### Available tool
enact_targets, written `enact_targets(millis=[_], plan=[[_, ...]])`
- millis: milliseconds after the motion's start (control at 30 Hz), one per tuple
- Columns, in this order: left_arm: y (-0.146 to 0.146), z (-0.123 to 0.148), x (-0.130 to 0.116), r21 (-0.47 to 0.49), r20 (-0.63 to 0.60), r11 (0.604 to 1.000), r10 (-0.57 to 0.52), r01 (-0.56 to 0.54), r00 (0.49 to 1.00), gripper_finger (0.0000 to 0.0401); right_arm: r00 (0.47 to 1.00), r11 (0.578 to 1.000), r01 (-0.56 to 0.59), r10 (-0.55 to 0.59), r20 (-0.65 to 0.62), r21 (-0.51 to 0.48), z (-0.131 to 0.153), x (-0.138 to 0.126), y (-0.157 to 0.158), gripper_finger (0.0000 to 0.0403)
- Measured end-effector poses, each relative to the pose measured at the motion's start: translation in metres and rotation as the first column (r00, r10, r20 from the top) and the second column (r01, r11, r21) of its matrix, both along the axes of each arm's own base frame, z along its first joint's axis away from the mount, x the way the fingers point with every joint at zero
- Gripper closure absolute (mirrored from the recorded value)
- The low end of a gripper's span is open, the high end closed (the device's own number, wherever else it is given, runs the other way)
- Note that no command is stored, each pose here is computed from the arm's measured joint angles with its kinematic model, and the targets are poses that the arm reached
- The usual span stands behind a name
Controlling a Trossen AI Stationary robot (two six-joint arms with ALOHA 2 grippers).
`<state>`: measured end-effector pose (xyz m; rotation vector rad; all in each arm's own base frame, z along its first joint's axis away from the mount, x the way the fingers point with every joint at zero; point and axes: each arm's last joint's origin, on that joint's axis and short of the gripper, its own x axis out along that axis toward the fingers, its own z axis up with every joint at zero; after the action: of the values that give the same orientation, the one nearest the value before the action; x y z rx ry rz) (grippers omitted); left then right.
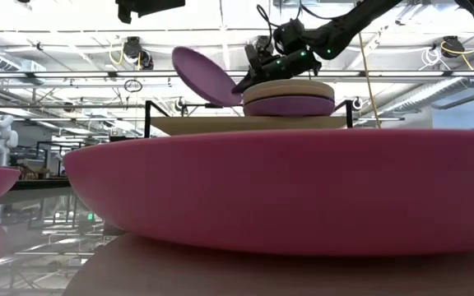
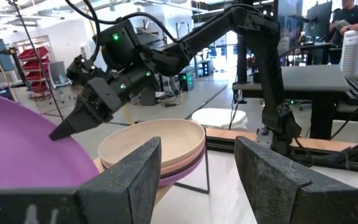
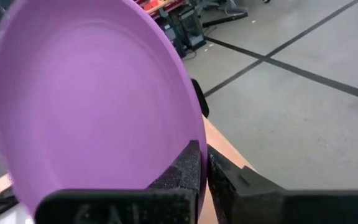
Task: Place and stack plates onto a shelf
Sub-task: Put the violet plate on the shelf
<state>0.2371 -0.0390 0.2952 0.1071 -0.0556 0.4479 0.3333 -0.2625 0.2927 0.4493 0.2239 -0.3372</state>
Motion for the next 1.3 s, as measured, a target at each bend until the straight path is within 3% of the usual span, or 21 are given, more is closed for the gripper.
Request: enact_targets(millis=[367, 767, 1300], plan=[[0.0, 0.0, 0.0, 0.001, -0.001, 1.0, 0.0, 0.0, 1.0, 0.0192, 1.0, 1.0, -0.001, 0.001, -0.02, -0.016, -0.002, 0.0, 0.001, 0.0393], [0.0, 0.0, 0.0, 0.002, -0.002, 1.0, 0.0, 0.0, 1.0, 0.0192, 0.979, 0.981, 0.15, -0.164, -0.121, -0.122, -0.024, -0.006, -0.002, 0.0393], [0.0, 0.0, 0.0, 0.002, -0.002, 1.0, 0.0, 0.0, 1.0, 0.0192, 0.991, 0.985, 0.098, -0.11, -0.08, -0.139, -0.021, -0.005, -0.001, 0.0382]])
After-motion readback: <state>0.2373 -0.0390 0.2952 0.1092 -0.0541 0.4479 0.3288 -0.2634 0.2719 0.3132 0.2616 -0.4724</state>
